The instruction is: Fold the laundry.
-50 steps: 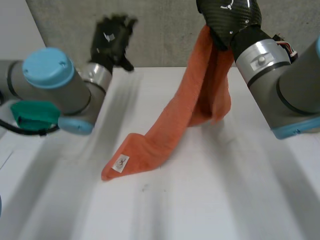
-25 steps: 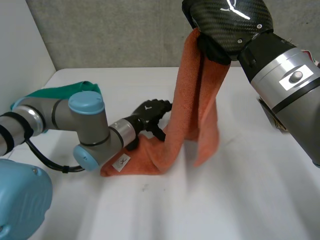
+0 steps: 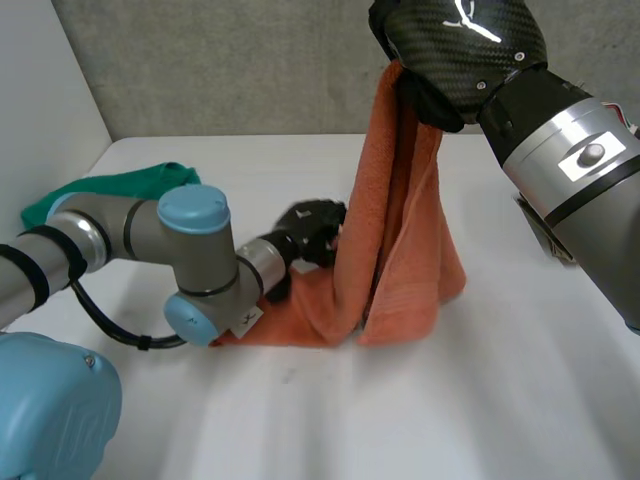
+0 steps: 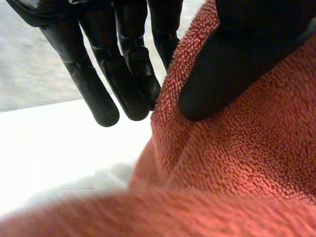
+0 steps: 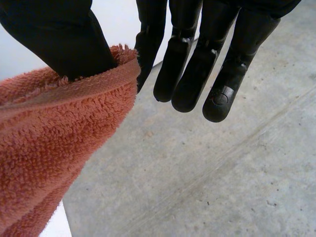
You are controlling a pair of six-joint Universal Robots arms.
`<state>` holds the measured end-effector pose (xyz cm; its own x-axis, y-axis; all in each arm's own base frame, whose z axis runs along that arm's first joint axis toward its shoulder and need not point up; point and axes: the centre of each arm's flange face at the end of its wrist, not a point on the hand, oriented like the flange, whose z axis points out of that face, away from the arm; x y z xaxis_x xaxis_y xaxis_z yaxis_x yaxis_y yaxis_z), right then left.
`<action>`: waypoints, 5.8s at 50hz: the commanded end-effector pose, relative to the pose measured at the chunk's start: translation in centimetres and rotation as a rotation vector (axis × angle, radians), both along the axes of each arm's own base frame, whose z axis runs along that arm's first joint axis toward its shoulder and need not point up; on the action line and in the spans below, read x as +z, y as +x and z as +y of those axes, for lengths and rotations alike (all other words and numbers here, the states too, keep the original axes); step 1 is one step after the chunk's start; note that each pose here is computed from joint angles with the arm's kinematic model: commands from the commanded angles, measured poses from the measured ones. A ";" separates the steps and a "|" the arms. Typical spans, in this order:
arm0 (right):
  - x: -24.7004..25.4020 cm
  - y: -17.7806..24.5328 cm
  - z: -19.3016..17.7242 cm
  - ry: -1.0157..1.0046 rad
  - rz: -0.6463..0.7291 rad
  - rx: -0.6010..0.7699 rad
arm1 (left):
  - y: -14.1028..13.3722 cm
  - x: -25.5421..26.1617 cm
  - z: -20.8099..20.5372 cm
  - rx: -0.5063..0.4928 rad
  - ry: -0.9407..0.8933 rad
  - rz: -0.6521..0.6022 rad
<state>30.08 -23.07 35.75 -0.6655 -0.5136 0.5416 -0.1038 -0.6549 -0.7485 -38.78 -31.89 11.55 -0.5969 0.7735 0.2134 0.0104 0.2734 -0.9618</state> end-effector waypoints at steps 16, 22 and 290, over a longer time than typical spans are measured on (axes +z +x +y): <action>0.0 0.4 -10.3 -0.111 -0.065 -0.250 | 6.3 22.3 -8.4 0.633 -0.893 0.274; 0.9 0.3 -11.0 -0.187 -0.129 -0.291 | 6.8 22.9 -7.2 0.622 -0.922 0.290; -9.5 -6.4 -18.1 0.475 -0.006 -0.434 | 12.7 13.1 -7.5 0.643 -0.684 -0.449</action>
<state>21.12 -37.97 19.23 -0.8966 -0.4413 0.0381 -0.1668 0.2568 -0.9520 -24.93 -34.94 20.27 -0.8574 0.2762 -0.4342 0.4417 -0.0377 -0.8964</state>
